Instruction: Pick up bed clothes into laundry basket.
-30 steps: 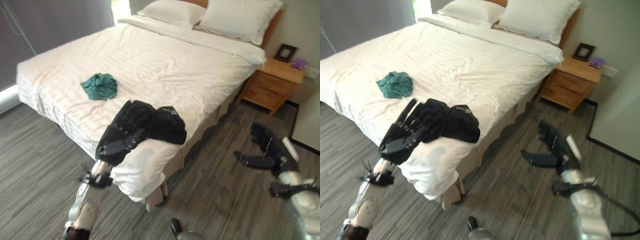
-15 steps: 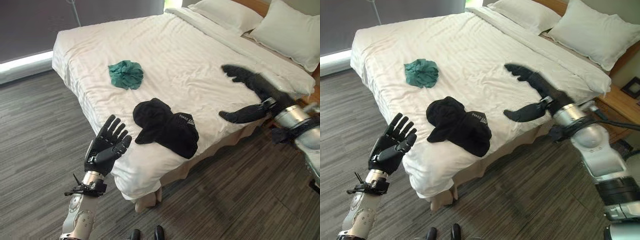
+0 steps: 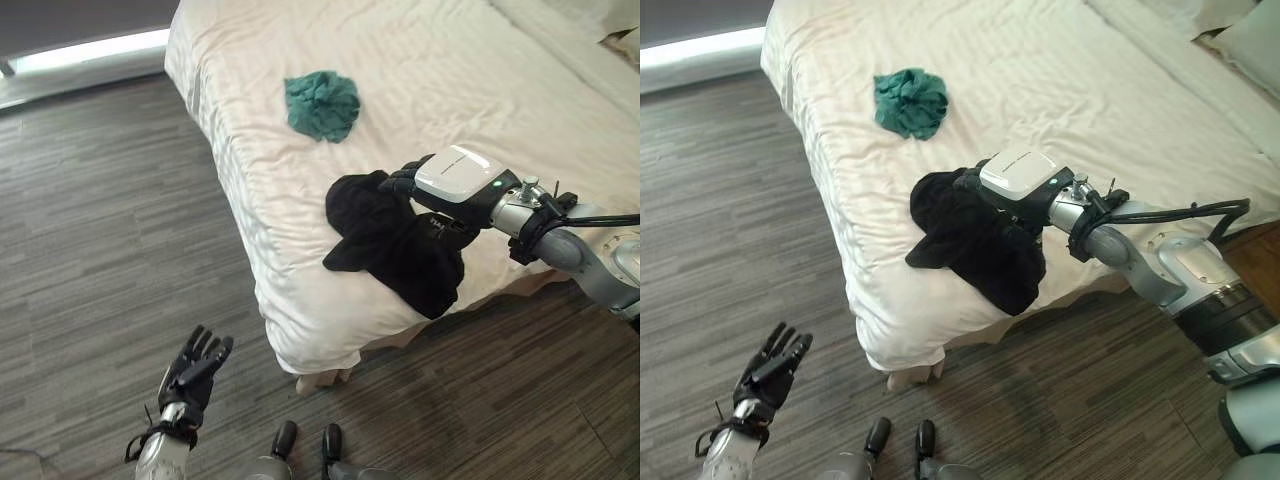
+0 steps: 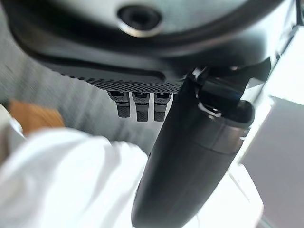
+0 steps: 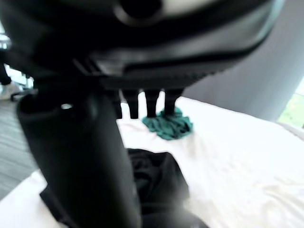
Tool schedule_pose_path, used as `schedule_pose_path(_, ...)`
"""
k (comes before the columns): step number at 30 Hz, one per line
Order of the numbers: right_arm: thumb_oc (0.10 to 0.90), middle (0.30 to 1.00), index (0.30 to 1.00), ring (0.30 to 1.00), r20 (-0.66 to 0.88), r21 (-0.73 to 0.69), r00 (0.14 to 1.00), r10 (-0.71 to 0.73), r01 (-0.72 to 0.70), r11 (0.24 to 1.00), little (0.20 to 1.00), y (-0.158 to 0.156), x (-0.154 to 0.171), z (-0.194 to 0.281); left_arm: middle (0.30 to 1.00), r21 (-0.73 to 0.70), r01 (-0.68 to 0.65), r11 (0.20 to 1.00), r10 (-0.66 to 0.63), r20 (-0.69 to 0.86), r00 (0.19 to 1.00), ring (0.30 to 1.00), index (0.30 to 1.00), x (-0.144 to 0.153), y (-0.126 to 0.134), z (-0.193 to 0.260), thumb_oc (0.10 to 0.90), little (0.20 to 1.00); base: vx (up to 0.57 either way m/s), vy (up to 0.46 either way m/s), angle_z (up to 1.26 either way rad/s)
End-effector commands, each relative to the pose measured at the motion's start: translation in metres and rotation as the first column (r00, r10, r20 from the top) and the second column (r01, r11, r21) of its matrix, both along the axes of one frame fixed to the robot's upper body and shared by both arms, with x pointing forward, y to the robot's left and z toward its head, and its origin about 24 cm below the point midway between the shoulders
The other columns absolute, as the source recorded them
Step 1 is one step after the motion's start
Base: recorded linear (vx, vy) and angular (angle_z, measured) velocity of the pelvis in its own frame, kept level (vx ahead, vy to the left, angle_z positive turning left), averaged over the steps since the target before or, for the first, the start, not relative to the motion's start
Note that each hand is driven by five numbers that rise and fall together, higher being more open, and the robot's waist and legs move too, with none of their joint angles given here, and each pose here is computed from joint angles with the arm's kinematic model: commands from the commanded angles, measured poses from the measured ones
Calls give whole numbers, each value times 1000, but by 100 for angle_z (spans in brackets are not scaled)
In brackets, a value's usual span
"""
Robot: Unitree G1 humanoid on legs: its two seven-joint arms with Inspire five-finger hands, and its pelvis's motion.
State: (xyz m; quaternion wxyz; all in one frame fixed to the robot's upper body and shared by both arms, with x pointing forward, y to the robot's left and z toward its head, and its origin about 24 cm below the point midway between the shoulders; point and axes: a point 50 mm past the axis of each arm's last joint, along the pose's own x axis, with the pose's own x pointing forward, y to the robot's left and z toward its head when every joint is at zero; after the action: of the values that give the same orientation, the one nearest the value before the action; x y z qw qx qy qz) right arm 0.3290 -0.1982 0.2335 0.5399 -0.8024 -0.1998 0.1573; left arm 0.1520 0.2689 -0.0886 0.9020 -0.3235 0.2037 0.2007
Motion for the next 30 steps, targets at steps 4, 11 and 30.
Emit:
schedule_pose_path(4,800,900,900,900,346,25,938,-11,3,1000,900,15,7,74,900,44,-16,999,19,-67,998,900,900,-7,19,-8,800,900,-55,24,0)
schedule_pose_path(11,800,900,900,900,384,-30,923,-23,37,999,900,19,10,84,900,65,-36,997,56,-333,941,900,900,-52,26,-40,800,900,-18,26,-12)
schedule_pose_path(30,800,900,900,900,348,-28,937,-34,47,999,900,8,13,87,900,82,-86,993,107,-303,947,900,900,-44,27,-38,800,900,-29,0,-12)
